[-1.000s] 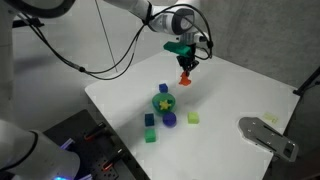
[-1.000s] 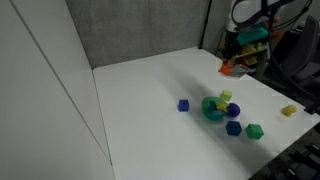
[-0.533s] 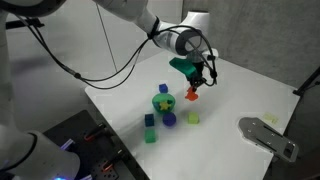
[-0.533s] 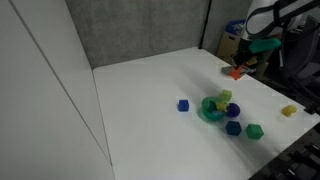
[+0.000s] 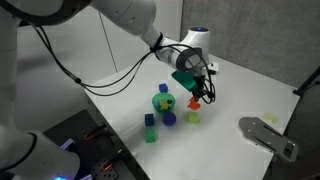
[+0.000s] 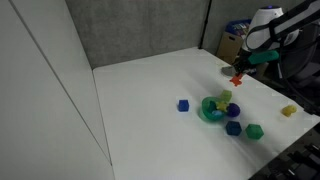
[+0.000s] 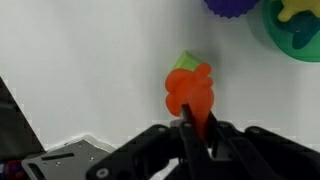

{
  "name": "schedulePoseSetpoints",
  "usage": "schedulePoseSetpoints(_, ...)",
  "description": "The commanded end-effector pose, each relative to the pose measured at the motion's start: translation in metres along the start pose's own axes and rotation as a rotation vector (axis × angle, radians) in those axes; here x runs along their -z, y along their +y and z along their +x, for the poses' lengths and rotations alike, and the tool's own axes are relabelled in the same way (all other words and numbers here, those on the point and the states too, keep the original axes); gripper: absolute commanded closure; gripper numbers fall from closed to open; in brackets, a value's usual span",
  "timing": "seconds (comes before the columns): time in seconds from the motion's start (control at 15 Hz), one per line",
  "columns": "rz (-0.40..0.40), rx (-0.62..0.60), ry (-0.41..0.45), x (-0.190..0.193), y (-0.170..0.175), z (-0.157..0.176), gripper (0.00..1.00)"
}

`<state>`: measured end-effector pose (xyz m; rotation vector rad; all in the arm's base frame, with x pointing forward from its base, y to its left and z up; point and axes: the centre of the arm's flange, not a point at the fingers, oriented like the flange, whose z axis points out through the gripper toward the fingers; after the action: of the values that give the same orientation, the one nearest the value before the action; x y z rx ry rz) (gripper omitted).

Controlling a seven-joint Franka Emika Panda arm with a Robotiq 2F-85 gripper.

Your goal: Put the orange rubber toy in the light green block

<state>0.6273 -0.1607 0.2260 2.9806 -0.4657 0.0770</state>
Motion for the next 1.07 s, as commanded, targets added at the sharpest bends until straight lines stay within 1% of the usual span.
schedulePoseSetpoints(0.0,-0.006,-0.044,0.011,-0.023,0.003,0.007,0.95)
schedulePoseSetpoints(0.4,-0.026,-0.070,-0.013,-0.062,0.005,0.014,0.95)
schedulePoseSetpoints(1.0,-0.023,-0.059,-0.004,-0.076,-0.016,0.029,0.96)
